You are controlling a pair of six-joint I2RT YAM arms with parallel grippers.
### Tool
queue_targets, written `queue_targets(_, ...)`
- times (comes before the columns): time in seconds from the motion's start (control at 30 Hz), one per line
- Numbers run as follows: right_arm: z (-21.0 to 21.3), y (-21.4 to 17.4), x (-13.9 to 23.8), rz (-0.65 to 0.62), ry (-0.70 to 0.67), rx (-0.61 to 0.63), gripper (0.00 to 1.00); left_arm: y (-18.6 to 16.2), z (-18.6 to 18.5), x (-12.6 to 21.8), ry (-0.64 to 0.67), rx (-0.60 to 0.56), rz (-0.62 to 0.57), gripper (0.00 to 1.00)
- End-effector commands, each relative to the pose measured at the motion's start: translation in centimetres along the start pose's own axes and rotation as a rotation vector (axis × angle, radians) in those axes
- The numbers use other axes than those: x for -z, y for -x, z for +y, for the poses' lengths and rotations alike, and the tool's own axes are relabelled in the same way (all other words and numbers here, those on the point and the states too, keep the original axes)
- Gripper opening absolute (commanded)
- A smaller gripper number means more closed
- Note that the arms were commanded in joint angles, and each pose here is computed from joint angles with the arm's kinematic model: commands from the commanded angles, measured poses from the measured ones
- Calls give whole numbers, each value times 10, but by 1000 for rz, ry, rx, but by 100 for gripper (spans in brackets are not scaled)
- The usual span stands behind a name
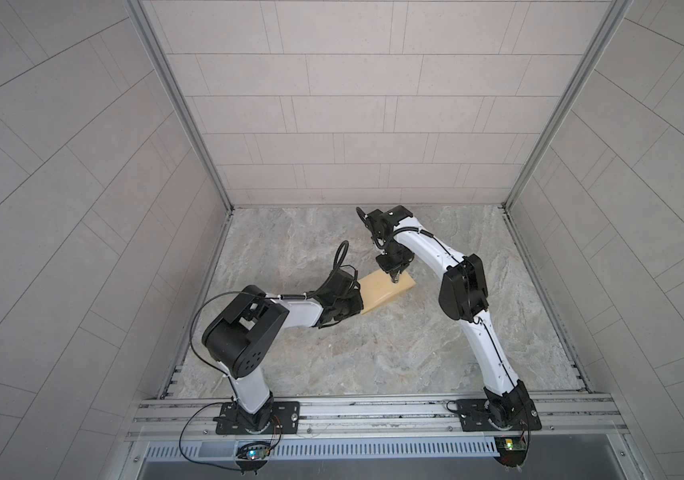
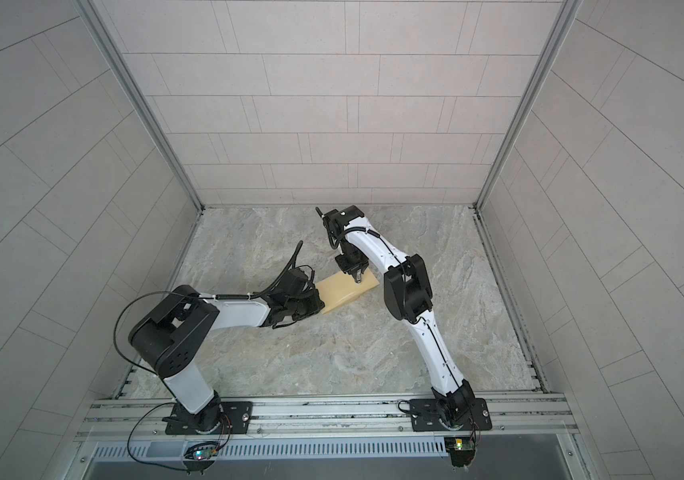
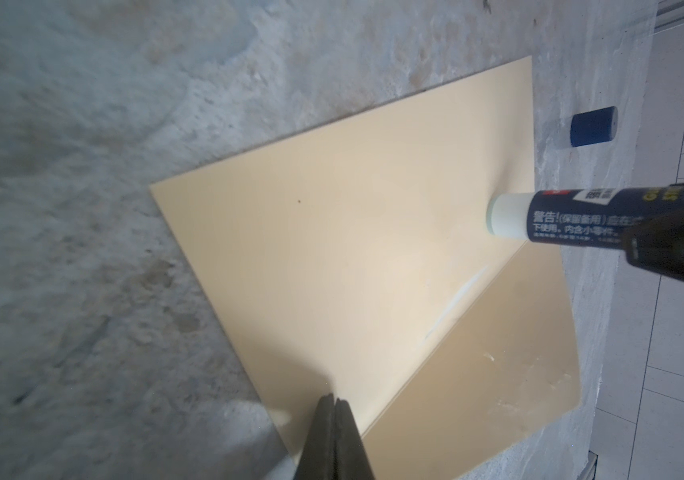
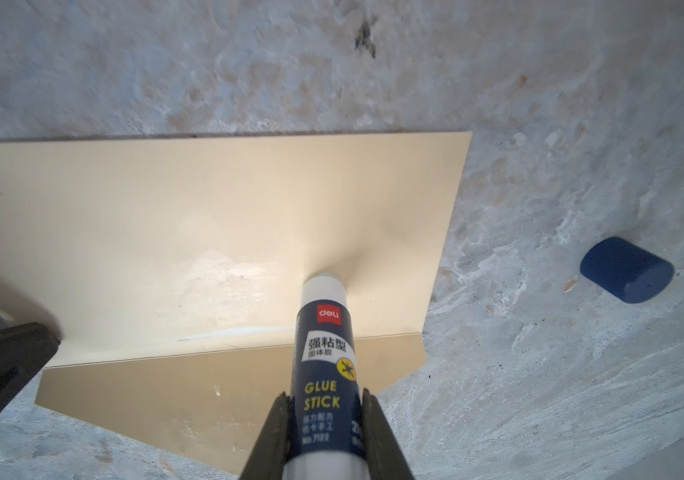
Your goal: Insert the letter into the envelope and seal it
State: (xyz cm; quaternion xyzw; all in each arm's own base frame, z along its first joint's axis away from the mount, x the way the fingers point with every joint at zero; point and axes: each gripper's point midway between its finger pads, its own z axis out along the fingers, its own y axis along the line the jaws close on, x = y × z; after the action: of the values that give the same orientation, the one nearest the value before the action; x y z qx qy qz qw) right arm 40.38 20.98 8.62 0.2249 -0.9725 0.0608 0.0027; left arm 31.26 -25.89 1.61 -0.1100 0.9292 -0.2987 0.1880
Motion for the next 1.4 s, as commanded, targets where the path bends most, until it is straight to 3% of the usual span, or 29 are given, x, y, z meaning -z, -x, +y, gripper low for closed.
queue_targets(0.0, -6, 8, 46, -140, 18, -33, 0, -13, 31, 2, 123, -3, 35, 0)
queue_targets(0.43, 2, 7, 107, -297, 115, -39, 0, -10, 28, 6, 133, -17, 29, 0)
queue_targets(0.63, 5, 1, 138, -385, 165, -44, 0, 10, -5, 30, 57, -58, -34, 1)
queue_targets(0.93, 12, -10, 199, -670, 277, -54, 0, 54, -88, 129, -196, -154, -265, 37)
queue_targets(1.17, 17, -25, 255, -1100, 416, -86, 0, 72, -140, 213, -488, -139, -469, 70)
queue_targets(1.37, 5, -56, 296, -1434, 456, -151, 0, 77, -175, 267, -711, -63, -518, 83)
